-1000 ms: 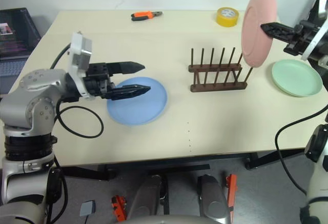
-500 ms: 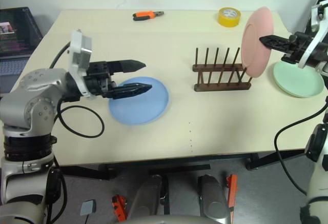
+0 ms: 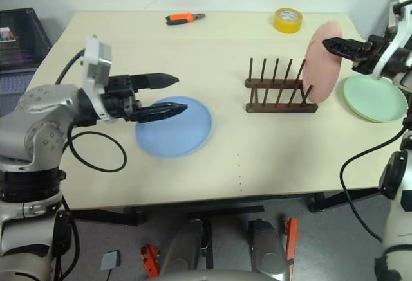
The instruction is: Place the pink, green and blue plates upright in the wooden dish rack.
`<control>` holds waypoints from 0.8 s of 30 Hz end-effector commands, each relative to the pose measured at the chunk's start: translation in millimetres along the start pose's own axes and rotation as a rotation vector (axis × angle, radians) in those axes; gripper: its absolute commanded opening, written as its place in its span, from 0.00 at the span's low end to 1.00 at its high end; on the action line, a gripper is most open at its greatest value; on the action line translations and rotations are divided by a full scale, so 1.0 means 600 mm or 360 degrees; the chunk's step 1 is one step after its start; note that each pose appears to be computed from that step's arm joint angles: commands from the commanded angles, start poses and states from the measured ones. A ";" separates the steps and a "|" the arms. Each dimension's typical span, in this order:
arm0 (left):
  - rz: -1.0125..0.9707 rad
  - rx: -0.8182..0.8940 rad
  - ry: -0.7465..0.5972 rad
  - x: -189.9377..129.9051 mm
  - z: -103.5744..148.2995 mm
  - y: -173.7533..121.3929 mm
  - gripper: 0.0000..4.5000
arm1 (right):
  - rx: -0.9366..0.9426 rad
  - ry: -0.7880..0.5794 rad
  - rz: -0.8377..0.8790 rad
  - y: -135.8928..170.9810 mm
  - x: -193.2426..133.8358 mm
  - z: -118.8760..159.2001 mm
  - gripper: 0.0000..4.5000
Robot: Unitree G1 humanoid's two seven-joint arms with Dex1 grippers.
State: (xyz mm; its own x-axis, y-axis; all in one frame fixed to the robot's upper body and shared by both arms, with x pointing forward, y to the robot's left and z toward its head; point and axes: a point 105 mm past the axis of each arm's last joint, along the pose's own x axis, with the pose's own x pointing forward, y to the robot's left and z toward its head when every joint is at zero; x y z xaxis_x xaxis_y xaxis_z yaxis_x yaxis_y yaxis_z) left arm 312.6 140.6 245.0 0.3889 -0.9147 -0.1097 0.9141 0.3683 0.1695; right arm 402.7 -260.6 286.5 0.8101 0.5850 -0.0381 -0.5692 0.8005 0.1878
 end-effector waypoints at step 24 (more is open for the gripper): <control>0.0776 -0.0221 0.0656 -0.142 -0.173 0.113 0.89 | -0.0846 0.0246 0.0873 0.311 0.049 -0.105 0.79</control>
State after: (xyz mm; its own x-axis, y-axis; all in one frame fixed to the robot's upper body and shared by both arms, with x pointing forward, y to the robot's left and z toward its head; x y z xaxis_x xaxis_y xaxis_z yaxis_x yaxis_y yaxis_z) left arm 351.7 260.2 156.1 0.7338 -0.5209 -0.4362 0.6230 0.7720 0.1262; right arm 311.0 -88.6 256.5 0.3397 0.9165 -0.2112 -0.9316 0.2971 -0.2094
